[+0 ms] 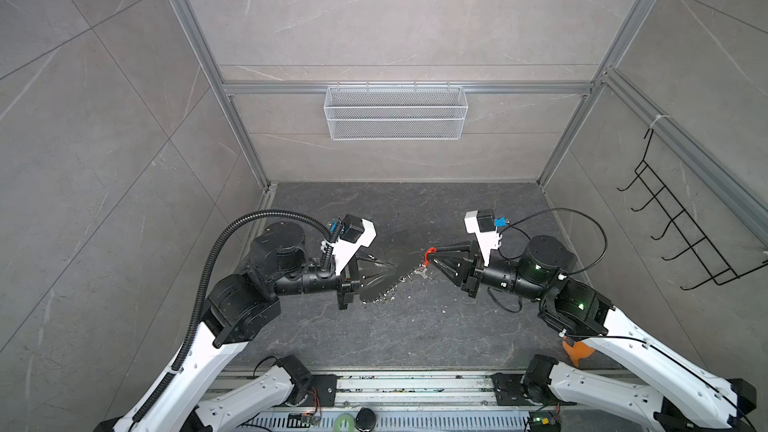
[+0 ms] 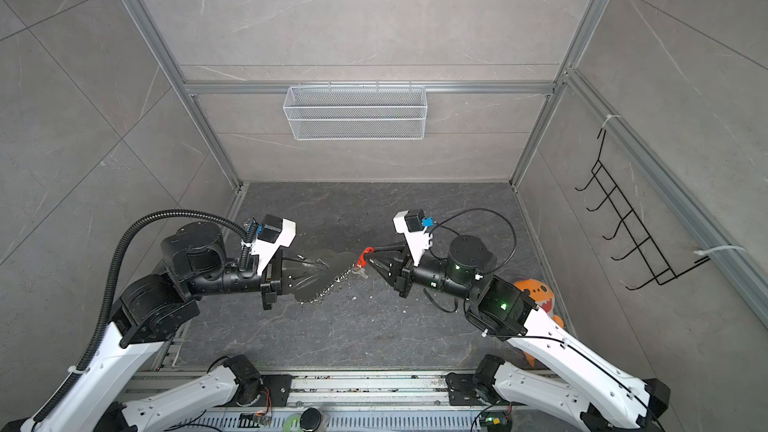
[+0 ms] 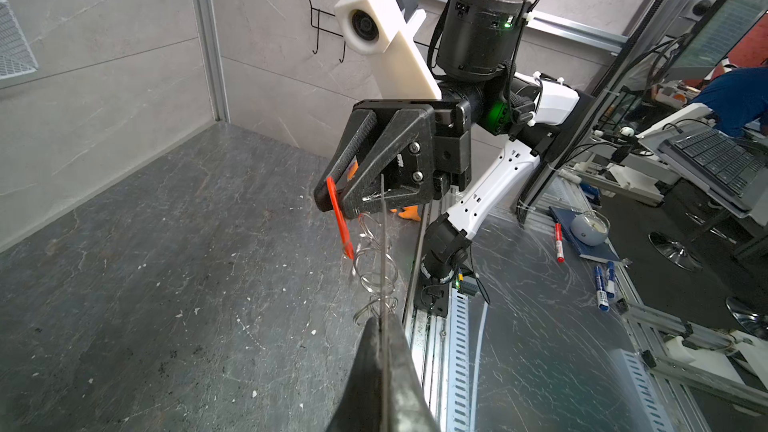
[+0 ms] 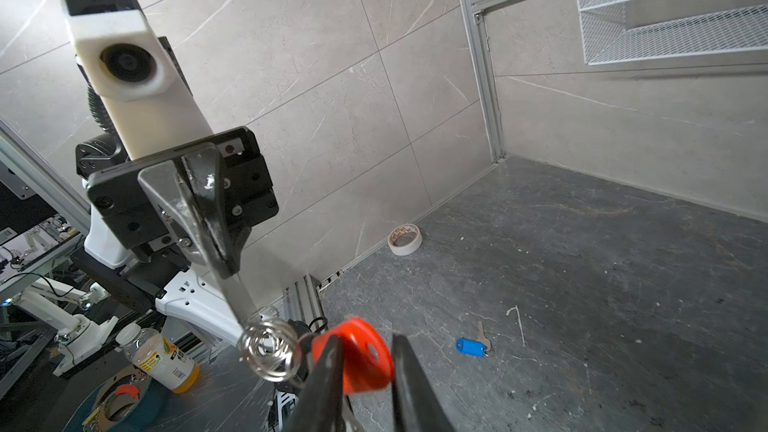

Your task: Remove the keys from the keyring

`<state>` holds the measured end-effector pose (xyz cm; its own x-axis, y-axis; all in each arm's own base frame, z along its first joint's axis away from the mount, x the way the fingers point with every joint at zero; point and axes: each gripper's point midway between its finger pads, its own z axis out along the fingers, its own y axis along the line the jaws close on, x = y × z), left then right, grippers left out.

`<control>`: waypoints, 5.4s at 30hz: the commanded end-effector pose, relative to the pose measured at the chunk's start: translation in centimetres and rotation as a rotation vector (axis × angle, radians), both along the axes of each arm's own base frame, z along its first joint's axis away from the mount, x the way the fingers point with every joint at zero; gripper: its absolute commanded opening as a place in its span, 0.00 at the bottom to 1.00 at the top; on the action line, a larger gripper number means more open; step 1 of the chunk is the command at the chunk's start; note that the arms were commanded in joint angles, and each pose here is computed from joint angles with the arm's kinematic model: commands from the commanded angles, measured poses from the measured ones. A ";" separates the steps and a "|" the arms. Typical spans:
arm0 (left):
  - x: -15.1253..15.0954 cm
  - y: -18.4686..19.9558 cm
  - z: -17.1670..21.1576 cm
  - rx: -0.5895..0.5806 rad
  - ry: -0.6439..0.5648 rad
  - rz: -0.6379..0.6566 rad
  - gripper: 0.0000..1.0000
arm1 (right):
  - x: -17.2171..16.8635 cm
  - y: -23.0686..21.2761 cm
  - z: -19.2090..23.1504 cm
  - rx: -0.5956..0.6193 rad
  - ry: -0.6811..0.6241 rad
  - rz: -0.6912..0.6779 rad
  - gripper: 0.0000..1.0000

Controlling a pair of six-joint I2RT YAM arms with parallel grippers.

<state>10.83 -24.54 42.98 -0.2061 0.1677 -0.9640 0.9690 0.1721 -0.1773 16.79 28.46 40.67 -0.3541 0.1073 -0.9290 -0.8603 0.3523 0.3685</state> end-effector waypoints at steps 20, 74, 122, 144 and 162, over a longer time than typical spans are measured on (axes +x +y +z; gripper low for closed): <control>-3.0 -0.2 2.6 -0.038 -0.033 -0.174 0.00 | -3.4 -0.9 2.0 0.078 -0.090 0.124 0.49; -4.1 0.3 2.9 -0.056 -0.068 -0.212 0.00 | -8.0 1.8 3.0 0.199 0.012 0.617 0.23; 5.2 2.0 -4.3 -0.043 0.124 0.368 0.29 | -1.3 0.8 -0.5 -0.283 0.296 0.144 0.00; -1.9 -0.9 -3.4 -0.036 0.105 -0.129 0.47 | -3.6 0.3 -5.5 -0.619 0.278 0.377 0.00; -1.0 -2.9 -4.9 0.025 0.195 -0.202 0.51 | -4.4 1.8 -4.2 -0.576 0.244 0.425 0.00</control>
<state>10.61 -27.64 36.30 -0.3887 0.2626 -0.8832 0.9186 0.0357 -0.3936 12.74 29.89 35.32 -0.4885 -0.5758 -0.6556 -0.8675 0.2397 0.4359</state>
